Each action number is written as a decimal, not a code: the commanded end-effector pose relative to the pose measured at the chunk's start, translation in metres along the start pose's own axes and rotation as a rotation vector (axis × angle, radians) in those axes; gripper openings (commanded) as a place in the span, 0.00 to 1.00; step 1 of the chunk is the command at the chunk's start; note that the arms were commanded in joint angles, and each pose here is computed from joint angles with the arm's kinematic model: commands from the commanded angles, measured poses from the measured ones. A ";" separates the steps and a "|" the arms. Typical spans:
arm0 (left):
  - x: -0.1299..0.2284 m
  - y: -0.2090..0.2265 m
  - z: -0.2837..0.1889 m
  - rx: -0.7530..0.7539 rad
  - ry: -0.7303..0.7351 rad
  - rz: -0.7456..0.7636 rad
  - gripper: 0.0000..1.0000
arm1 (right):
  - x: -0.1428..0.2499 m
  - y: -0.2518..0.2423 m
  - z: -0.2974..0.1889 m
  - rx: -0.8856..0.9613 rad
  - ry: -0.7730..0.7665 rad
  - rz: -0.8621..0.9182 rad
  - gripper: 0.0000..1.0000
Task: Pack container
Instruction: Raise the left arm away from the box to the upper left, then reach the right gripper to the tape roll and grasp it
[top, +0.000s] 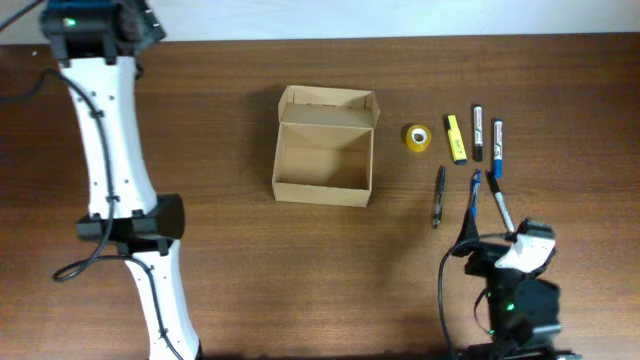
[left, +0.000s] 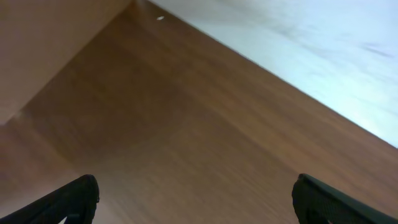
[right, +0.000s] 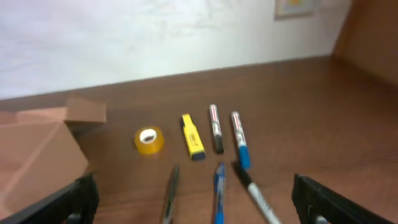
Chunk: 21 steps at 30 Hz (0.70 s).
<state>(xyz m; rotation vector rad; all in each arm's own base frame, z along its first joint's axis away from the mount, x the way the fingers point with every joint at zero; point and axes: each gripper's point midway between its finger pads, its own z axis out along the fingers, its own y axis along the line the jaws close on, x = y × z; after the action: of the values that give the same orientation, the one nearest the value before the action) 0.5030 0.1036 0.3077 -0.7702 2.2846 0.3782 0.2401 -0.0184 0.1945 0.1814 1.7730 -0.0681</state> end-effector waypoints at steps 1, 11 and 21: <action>-0.010 0.021 -0.007 -0.015 -0.017 -0.027 1.00 | -0.054 0.013 0.006 -0.031 0.048 -0.109 0.99; -0.013 0.028 -0.005 -0.027 -0.018 -0.039 1.00 | -0.083 0.072 0.096 -0.187 0.692 -0.173 0.99; -0.013 0.028 -0.005 -0.026 -0.017 -0.039 1.00 | -0.055 0.122 0.195 -0.326 0.846 -0.109 1.00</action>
<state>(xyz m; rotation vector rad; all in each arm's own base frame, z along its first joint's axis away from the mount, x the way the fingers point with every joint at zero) 0.4975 0.1283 0.3065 -0.8280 2.2725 0.4013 0.4454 0.0605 0.2259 -0.1400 2.5900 0.1927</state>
